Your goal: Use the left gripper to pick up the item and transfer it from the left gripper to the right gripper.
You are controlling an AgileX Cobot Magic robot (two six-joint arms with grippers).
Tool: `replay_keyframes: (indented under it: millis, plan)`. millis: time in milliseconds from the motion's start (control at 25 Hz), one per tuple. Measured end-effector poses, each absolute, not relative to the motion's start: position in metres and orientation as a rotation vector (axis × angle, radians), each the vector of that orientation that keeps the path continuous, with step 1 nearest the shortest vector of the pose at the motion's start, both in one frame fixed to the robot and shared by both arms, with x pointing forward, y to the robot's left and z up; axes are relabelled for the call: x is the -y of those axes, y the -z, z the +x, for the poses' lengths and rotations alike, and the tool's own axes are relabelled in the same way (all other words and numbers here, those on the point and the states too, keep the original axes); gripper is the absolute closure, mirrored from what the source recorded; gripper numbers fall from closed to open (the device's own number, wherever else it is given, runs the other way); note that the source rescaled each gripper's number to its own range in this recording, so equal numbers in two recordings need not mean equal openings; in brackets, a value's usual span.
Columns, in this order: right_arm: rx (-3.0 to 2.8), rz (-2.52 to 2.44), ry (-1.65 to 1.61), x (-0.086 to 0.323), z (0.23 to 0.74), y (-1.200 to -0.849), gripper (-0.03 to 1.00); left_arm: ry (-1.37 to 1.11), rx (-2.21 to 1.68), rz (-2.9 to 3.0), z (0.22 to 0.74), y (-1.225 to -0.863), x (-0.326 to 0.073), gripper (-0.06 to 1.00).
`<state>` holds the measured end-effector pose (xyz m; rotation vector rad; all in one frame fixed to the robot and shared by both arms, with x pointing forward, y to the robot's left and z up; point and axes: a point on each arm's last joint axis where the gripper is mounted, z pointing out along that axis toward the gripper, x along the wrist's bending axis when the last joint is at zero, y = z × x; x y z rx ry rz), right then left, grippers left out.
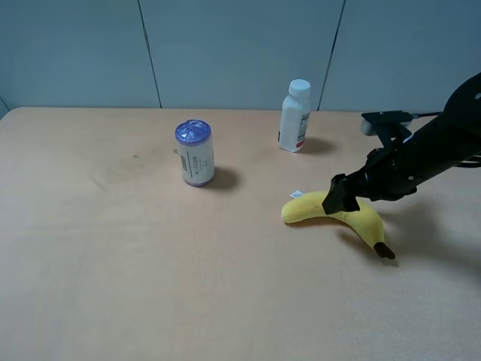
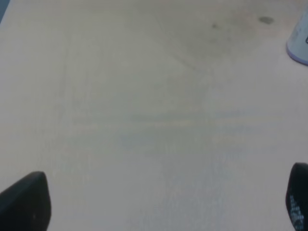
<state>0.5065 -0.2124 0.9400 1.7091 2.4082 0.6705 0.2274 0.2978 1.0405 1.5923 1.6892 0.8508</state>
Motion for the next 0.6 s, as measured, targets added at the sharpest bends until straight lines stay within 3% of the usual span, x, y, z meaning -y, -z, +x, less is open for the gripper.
replay_keyframes:
  millis: [320, 600]
  plan:
    - [-2.369, 1.678, -0.692, 0.215, 0.505, -1.011, -0.02, -0.851, -1.689, 1.592, 0.227, -1.041, -0.298, -0.03]
    - [-2.308, 1.724, -0.627, 0.230, 0.465, -1.071, -0.03, -0.851, -1.689, 1.592, 0.227, -1.041, -0.298, -0.03]
